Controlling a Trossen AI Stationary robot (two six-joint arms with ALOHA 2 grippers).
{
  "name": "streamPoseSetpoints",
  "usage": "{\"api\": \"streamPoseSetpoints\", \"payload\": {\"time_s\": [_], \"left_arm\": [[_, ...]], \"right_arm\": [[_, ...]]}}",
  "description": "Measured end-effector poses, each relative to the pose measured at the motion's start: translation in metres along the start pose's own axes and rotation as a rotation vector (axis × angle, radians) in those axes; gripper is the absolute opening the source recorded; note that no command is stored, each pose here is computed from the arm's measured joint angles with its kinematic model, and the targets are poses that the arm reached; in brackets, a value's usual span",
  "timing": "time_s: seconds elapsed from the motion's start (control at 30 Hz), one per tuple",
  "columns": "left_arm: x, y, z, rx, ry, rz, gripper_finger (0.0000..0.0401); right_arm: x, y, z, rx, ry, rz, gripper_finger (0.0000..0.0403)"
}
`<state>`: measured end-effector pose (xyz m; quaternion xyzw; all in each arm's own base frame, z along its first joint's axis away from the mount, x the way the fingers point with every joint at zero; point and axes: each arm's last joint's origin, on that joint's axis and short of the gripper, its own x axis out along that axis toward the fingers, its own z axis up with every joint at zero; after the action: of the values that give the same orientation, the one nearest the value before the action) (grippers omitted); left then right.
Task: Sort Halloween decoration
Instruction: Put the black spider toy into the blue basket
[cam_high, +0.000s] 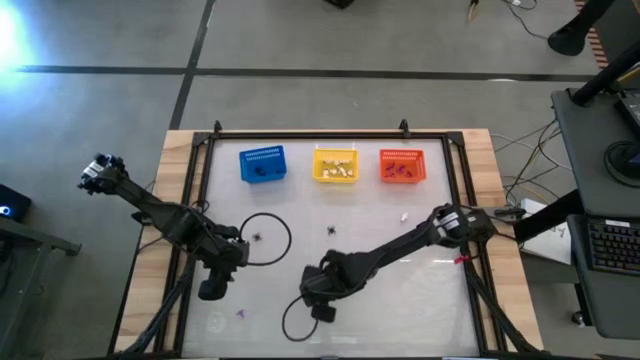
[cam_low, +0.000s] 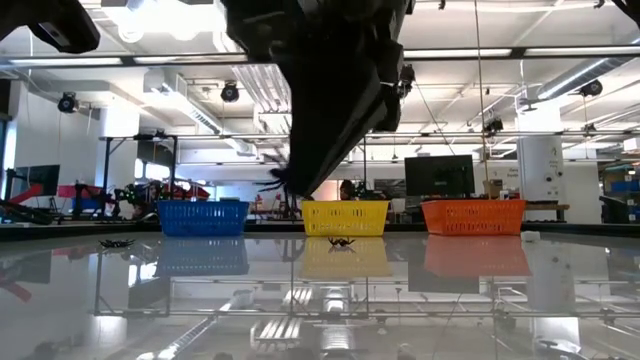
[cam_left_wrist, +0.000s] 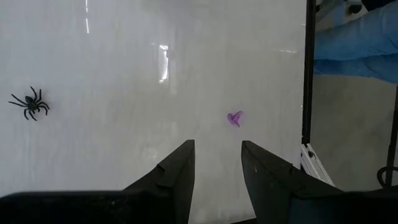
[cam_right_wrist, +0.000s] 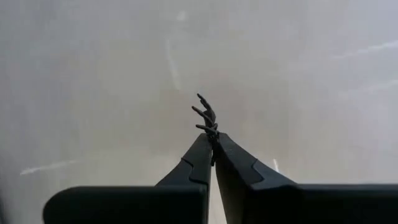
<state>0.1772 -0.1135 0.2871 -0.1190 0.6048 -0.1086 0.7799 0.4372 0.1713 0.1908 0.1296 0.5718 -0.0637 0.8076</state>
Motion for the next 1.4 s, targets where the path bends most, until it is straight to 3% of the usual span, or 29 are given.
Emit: {"api": "streamPoseSetpoints", "payload": {"time_s": [0.33, 0.83, 1.0, 1.4], "left_arm": [[-0.012, 0.007, -0.008, 0.006, -0.038, 0.073, 0.0114], [-0.016, 0.013, -0.012, -0.052, -0.069, 0.166, 0.0114], [-0.017, 0.016, -0.010, -0.063, -0.107, 0.217, 0.0114], [-0.025, 0.037, -0.001, -0.149, -0.194, 0.336, 0.0114]], "right_arm": [[-0.037, -0.050, 0.032, 0.129, -0.058, -0.041, 0.0009], [-0.056, -0.166, 0.084, 0.056, -0.115, -0.013, 0.0008], [-0.060, -0.203, 0.102, 0.028, -0.208, 0.054, 0.0008], [-0.065, -0.288, 0.132, 0.105, -0.447, 0.079, 0.0008]]}}
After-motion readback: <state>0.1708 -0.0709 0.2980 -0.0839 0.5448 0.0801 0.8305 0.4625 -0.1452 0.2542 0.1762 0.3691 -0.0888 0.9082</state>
